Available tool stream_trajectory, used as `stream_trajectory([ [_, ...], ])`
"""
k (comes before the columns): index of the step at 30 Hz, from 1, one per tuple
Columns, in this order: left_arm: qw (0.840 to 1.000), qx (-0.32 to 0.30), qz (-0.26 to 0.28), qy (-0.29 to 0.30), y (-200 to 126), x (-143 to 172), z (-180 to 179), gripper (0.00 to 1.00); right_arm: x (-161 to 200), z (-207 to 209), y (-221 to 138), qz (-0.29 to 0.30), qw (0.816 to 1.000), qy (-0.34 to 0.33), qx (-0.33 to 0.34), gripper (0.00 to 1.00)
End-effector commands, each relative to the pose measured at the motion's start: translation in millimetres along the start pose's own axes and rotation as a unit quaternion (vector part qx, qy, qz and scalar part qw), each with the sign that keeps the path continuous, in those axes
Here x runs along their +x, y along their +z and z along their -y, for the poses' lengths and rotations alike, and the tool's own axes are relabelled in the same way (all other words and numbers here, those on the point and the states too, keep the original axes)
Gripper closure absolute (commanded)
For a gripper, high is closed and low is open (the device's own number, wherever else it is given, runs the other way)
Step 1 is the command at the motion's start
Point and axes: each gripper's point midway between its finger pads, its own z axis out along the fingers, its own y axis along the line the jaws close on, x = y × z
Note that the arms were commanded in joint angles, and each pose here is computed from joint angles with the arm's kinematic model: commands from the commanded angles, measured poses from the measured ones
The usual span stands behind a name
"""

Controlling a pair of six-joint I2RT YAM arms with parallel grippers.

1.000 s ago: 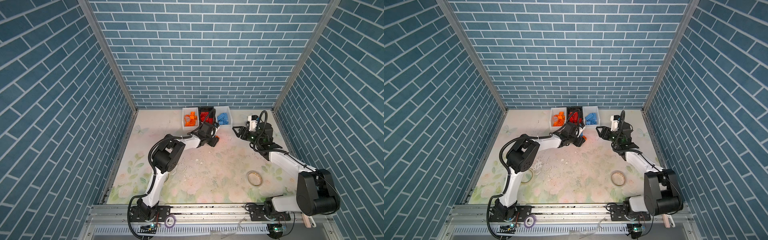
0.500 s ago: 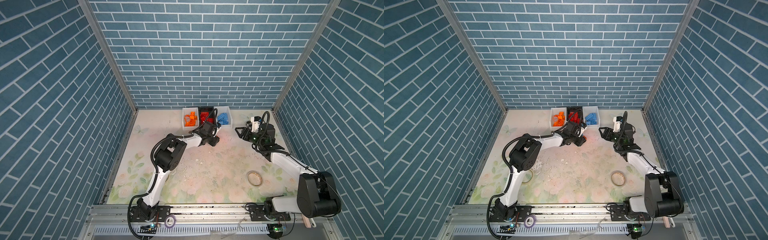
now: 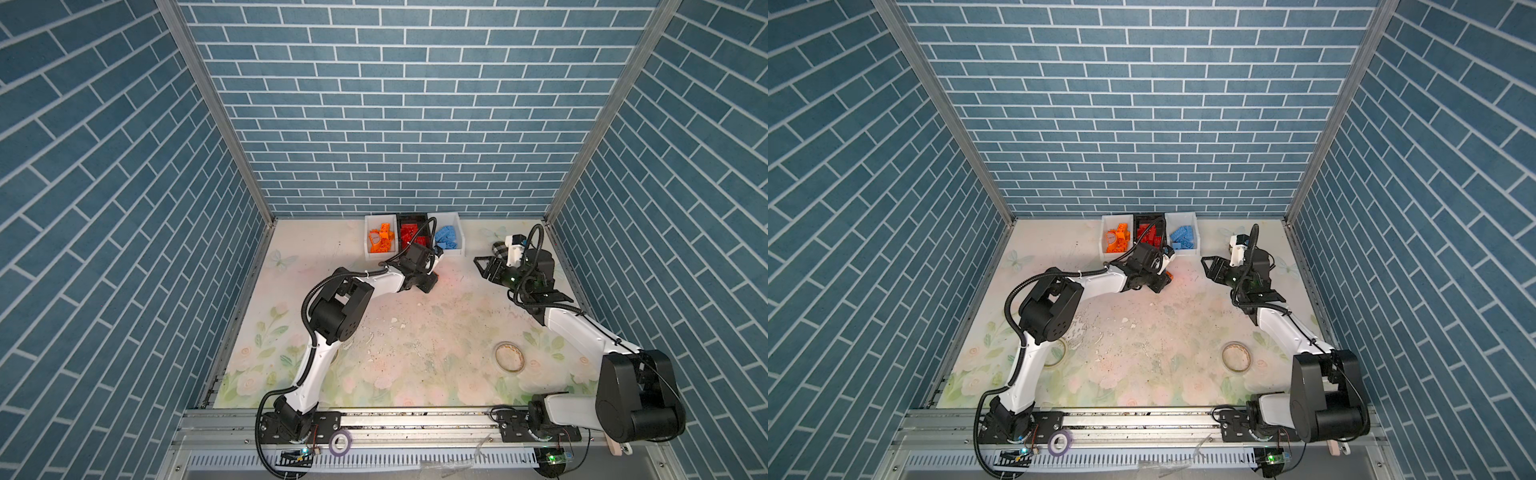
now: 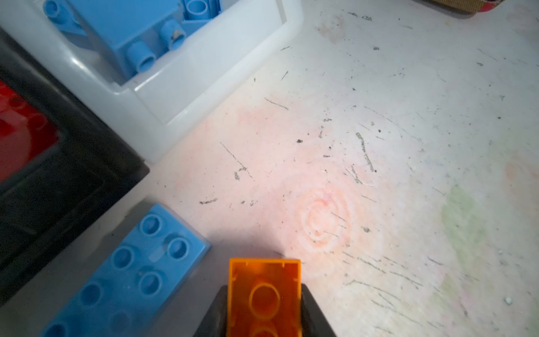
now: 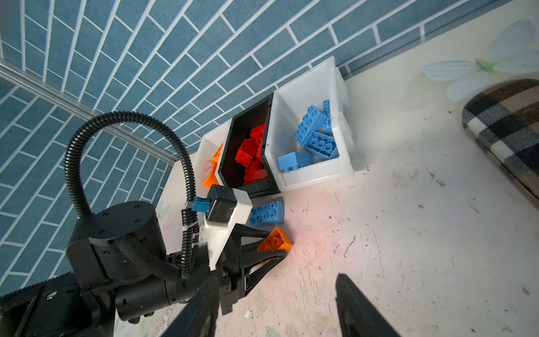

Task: Sort the legos into containers by color
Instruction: Pick up the lego from the center of the table.

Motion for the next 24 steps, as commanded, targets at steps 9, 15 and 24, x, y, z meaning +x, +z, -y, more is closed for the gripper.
stream_trajectory([
  [9, 1.0, 0.006, 0.014, 0.007, -24, -12, 8, 0.83, 2, 2, -3, -0.002, 1.0, -0.013, 0.0, 0.36],
  [15, 0.999, -0.002, 0.051, -0.014, -60, -27, 5, 0.83, 19, 6, -3, -0.033, 0.999, -0.026, 0.001, 0.37],
  [24, 0.985, -0.011, 0.132, -0.11, -117, -56, -49, 0.82, 44, 9, -7, -0.06, 0.997, -0.056, 0.01, 0.37],
])
